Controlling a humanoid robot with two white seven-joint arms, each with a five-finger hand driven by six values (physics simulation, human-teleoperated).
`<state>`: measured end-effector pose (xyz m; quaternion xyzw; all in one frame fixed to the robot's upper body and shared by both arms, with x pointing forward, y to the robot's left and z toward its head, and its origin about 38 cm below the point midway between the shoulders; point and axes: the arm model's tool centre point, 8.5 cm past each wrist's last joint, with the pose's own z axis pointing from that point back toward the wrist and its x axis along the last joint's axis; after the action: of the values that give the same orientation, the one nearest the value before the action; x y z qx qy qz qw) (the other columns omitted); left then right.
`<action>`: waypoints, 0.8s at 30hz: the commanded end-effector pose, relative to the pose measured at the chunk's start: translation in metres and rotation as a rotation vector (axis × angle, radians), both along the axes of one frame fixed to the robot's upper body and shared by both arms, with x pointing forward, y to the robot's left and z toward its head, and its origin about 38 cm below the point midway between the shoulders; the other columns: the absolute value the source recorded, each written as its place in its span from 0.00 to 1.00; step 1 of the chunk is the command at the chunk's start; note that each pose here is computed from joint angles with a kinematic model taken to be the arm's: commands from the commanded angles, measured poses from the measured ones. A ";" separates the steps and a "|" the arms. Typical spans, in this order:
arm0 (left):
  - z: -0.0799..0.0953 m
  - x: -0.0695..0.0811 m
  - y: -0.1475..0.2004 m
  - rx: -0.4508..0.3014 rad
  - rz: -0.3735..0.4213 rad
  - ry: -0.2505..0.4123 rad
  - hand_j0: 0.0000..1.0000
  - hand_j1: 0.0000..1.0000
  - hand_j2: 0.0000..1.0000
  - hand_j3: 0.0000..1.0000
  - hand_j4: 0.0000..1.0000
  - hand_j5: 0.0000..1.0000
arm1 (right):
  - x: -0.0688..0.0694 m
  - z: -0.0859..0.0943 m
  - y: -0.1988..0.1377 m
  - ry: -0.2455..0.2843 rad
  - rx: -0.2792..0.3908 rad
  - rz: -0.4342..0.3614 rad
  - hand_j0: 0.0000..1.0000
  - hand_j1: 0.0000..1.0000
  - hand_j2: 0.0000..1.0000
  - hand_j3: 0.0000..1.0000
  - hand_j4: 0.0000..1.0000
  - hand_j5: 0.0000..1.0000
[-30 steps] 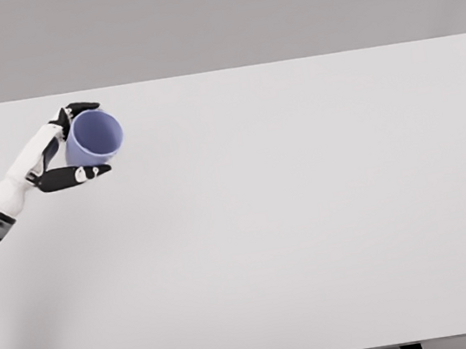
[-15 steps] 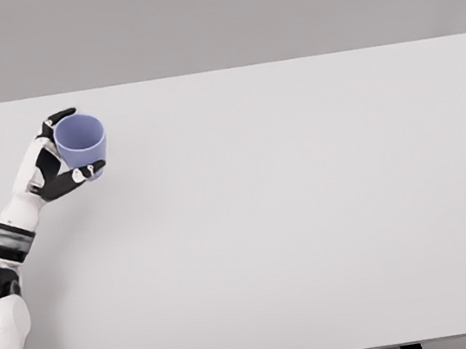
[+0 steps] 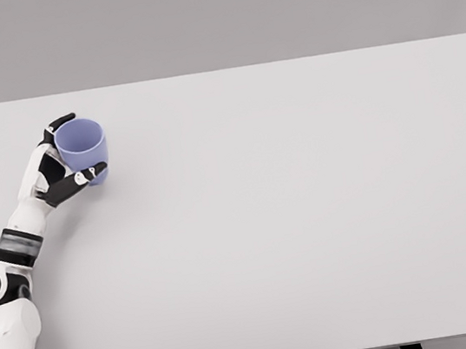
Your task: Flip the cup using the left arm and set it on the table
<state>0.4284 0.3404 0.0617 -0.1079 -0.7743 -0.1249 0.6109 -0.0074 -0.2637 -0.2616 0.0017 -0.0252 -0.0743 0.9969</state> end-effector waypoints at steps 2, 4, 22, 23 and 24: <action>-0.002 0.002 0.003 -0.025 0.003 0.053 0.58 0.58 0.58 0.58 0.58 0.58 | 0.000 0.000 0.000 0.000 0.000 0.000 1.00 1.00 1.00 1.00 1.00 1.00; -0.002 0.002 0.003 -0.026 0.004 0.054 0.58 0.58 0.58 0.58 0.58 0.58 | 0.000 0.000 0.000 0.000 0.000 0.000 1.00 1.00 1.00 1.00 1.00 1.00; -0.002 0.001 0.004 -0.022 0.003 0.055 0.88 0.88 0.88 0.88 0.88 0.88 | 0.000 0.000 0.000 0.000 0.000 0.000 1.00 1.00 1.00 1.00 1.00 1.00; -0.002 0.001 0.004 -0.022 0.003 0.055 0.88 0.88 0.88 0.88 0.88 0.88 | 0.000 0.000 0.000 0.000 0.000 0.001 1.00 1.00 1.00 1.00 1.00 1.00; -0.002 0.001 0.004 -0.022 0.003 0.055 0.91 0.91 0.91 0.91 0.91 0.91 | 0.000 0.000 0.000 0.000 0.000 0.001 1.00 1.00 1.00 1.00 1.00 1.00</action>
<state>0.4298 0.3435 0.0588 -0.1157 -0.7575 -0.1146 0.6321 -0.0074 -0.2637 -0.2616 0.0017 -0.0252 -0.0742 0.9969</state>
